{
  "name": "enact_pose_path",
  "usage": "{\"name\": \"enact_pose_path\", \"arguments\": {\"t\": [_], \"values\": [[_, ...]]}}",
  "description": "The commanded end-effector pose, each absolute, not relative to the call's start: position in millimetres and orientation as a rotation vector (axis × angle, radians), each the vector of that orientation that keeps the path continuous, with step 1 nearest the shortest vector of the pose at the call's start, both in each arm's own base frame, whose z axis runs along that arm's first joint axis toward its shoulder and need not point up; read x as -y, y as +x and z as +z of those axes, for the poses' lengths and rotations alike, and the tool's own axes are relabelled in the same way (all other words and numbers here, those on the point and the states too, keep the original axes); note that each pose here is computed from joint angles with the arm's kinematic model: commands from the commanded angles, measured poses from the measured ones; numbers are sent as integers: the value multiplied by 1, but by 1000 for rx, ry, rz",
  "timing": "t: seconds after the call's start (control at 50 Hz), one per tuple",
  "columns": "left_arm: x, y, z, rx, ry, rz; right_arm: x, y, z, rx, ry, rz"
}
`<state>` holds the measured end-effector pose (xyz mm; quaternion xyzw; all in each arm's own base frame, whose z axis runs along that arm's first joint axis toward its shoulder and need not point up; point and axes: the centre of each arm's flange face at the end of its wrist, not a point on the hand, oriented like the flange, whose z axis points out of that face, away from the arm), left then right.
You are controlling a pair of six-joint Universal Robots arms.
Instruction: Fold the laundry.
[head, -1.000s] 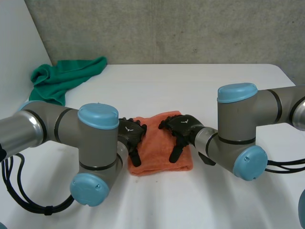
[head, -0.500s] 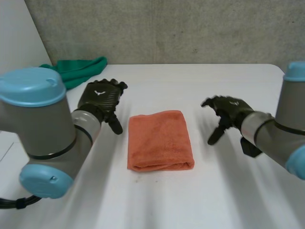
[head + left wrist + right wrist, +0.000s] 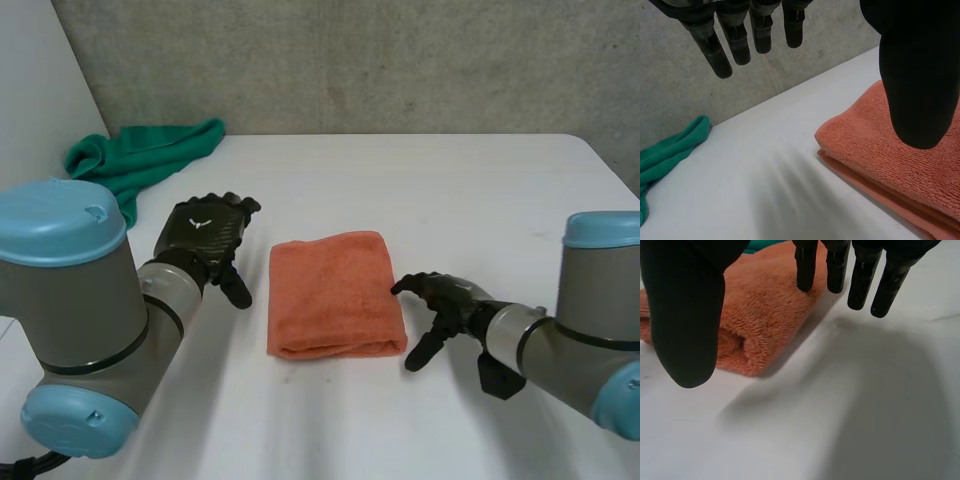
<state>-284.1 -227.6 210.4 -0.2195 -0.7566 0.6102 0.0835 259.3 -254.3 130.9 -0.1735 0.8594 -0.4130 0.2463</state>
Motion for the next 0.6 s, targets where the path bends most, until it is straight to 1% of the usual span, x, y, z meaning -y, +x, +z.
{"name": "enact_pose_path", "arguments": {"t": [0.02,0.2,0.4,0.6], "values": [[226,-285,209,2253,-660,1818,256,276,125,-2310,-504,-1133],[225,-292,220,2157,-683,1836,257,290,122,-2284,-500,-1121],[225,-291,217,2166,-688,1825,255,308,113,-2285,-538,-1134],[225,-291,217,2166,-687,1824,261,309,117,-2303,-486,-1176]]}}
